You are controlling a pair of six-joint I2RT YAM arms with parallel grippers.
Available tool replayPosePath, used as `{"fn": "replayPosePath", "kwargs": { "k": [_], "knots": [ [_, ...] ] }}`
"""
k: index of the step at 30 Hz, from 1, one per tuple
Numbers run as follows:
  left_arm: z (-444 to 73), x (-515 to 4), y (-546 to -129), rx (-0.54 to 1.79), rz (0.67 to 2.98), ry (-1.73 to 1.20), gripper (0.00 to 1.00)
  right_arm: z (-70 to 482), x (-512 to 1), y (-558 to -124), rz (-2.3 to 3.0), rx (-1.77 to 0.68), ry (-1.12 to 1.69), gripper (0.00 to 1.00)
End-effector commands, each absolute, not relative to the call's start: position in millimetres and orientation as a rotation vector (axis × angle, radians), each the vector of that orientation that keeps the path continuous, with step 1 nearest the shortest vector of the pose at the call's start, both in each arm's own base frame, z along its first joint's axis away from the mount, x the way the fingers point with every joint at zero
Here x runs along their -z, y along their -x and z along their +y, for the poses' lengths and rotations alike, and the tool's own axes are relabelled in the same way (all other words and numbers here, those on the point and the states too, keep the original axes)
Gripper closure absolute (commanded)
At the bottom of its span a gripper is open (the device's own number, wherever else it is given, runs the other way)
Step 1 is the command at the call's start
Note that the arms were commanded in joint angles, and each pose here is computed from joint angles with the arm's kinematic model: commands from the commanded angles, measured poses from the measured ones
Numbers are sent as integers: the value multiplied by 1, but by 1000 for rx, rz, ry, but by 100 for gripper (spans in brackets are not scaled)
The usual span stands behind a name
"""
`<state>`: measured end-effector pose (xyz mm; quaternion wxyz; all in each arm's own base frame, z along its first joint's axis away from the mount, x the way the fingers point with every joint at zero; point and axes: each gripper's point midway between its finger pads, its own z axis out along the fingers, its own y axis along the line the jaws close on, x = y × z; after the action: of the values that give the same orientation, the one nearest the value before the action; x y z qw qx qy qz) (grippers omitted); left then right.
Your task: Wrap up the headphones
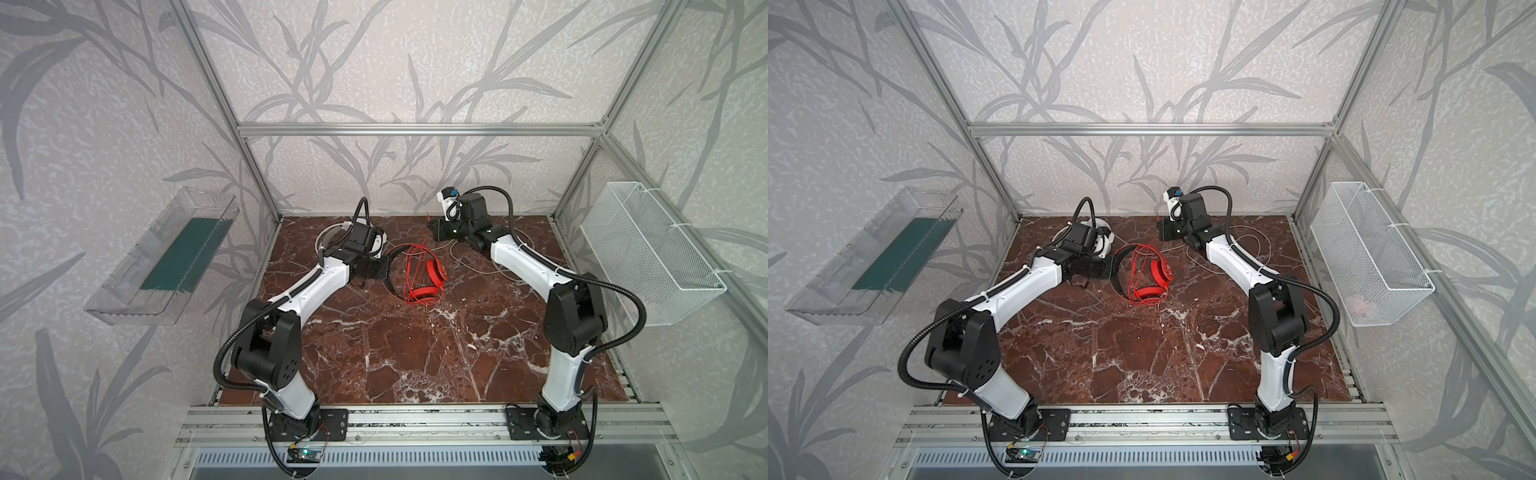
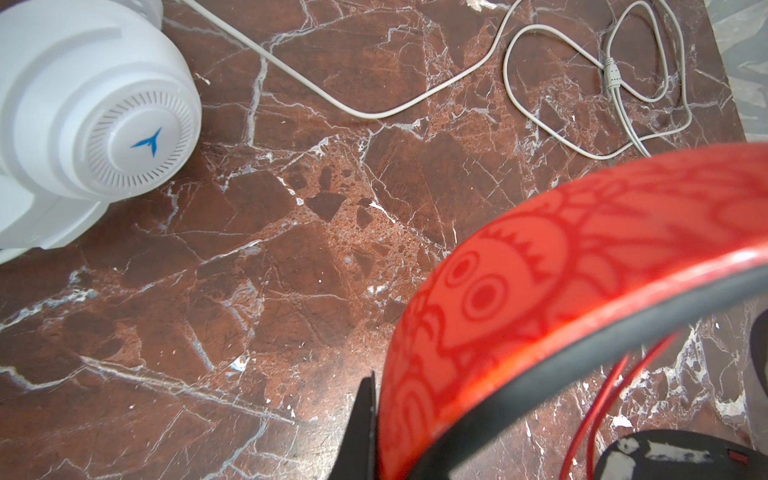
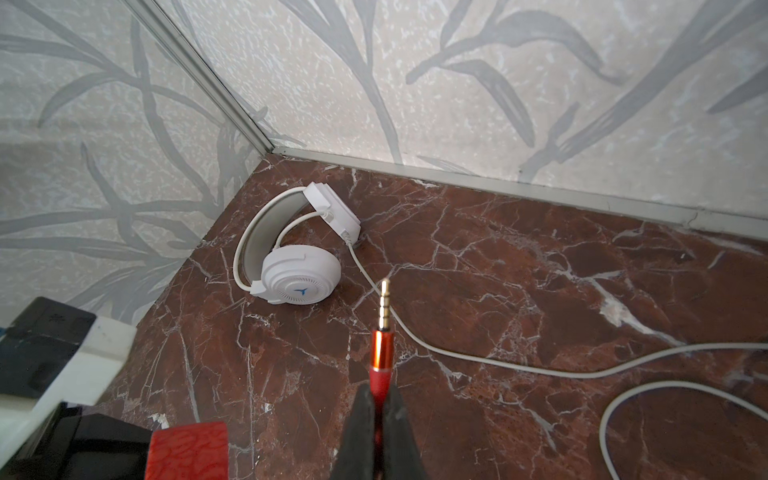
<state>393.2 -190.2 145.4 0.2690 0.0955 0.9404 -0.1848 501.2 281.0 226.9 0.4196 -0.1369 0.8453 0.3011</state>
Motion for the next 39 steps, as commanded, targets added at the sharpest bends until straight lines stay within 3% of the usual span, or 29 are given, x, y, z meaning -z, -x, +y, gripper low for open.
{"fn": "replayPosePath", "kwargs": {
  "k": [1,12,18,39],
  "knots": [
    [-200,-174,-390,582,2447,-290,100,279,-228,-505,2147,-824,293,100],
    [-200,-173,-384,595,2465,-296,100,282,-191,-489,2244,-1067,138,100],
    [-201,-171,-379,615,2483,-308,100,274,-183,-483,2257,-1080,111,90],
    [-191,-155,-353,619,2548,-246,100,266,-171,-457,2315,-1156,61,70]
  ]
}}
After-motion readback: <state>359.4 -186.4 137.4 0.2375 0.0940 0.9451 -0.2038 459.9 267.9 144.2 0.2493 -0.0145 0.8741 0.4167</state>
